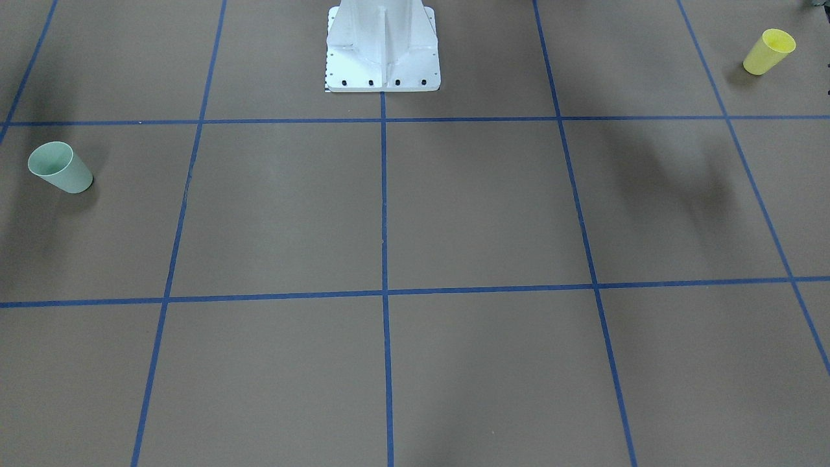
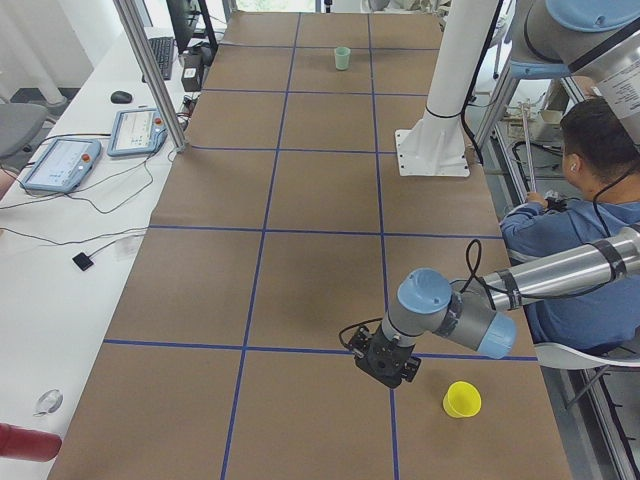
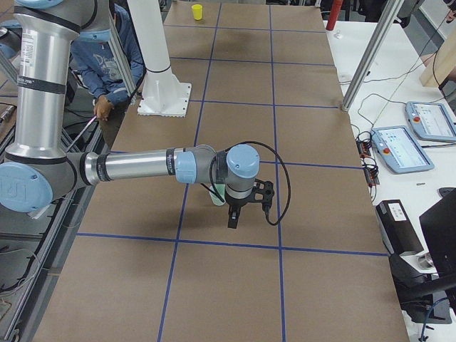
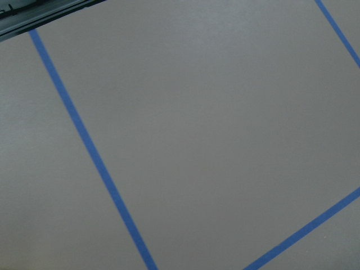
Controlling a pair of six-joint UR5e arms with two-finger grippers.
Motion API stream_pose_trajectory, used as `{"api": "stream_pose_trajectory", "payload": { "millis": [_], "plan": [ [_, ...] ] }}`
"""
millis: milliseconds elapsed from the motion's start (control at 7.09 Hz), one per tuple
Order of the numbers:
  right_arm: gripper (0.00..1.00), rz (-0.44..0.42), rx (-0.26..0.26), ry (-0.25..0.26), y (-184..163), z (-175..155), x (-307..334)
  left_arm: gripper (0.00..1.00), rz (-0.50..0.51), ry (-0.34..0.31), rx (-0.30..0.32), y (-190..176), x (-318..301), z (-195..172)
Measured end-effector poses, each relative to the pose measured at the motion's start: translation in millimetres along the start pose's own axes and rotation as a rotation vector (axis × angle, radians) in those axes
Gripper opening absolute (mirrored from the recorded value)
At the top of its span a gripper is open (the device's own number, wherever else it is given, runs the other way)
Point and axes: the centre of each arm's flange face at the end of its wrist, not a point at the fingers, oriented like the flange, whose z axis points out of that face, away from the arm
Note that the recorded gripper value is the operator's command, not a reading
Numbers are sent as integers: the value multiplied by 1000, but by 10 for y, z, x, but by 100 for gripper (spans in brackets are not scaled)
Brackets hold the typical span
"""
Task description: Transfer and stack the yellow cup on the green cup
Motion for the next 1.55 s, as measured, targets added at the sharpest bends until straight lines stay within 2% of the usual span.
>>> {"api": "stream_pose_trajectory", "payload": {
  "millis": [282,564,705,846,1269,1551],
  "plan": [
    [100,-12,1,-3,33,-21,-73,100,-9,-111,104,-25,237,207],
    [100,-25,-10,-3,63,17,-142,100,-105,-204,216,92,300,439],
    [100,-36,-15,1,59,41,-190,100,-179,-274,265,311,337,662],
    [100,-52,-16,10,29,53,-257,100,-263,-358,340,597,340,897],
    [100,-83,-10,28,-43,52,-389,100,-473,-538,580,984,134,1146],
    [100,-90,-11,28,-40,55,-418,99,-569,-666,638,1434,29,1317]
  ]
}}
